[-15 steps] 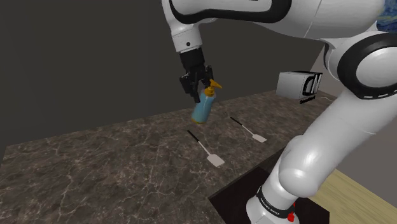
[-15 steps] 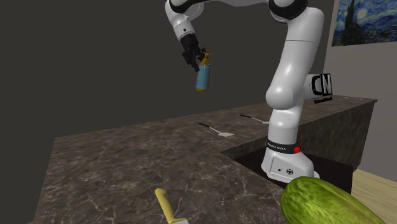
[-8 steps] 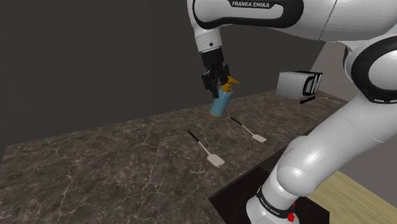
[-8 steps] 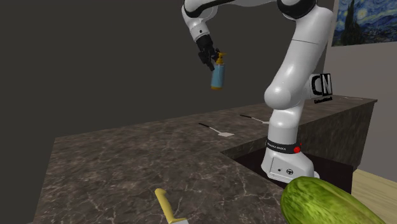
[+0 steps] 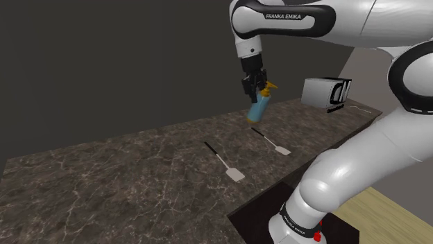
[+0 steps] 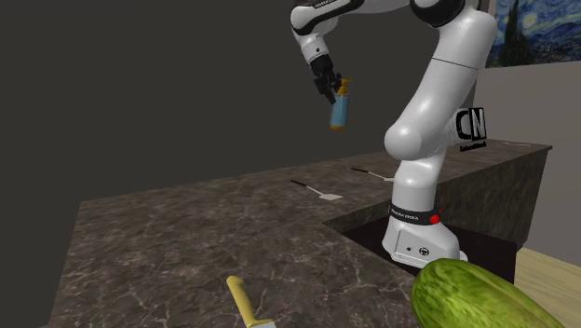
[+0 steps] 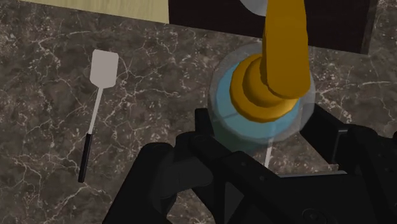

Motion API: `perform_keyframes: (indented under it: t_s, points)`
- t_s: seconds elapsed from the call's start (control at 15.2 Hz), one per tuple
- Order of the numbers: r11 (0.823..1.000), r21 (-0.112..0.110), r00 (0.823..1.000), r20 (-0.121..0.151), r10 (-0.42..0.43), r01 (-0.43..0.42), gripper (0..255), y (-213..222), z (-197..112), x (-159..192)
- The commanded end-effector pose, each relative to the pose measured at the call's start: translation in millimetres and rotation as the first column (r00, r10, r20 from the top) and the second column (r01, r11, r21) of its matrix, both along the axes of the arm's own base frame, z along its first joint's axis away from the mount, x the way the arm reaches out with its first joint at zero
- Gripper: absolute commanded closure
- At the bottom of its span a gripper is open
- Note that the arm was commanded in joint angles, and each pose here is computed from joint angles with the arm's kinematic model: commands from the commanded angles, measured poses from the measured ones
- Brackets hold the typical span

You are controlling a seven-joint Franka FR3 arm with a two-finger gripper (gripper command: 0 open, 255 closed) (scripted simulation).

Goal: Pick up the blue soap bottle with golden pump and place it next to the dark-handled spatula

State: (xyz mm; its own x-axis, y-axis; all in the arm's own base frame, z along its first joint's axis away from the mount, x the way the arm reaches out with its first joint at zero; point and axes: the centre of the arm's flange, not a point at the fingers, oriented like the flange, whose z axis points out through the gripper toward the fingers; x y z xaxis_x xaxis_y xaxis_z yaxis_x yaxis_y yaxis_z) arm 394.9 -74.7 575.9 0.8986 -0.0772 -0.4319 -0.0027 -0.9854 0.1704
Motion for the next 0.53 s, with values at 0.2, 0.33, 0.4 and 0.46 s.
perform_keyframes:
  t_s: [0.2,0.33,0.4,0.46]
  points:
    - [1.000,0.000,1.000,0.000,0.001,-0.001,255,-68,0,-12]
    - [1.000,0.000,1.000,0.000,0.001,-0.001,255,-93,0,-17]
    - [1.000,0.000,1.000,0.000,0.001,-0.001,255,-106,0,-19]
    - [1.000,0.000,1.000,0.000,0.001,-0.001,255,-119,0,-22]
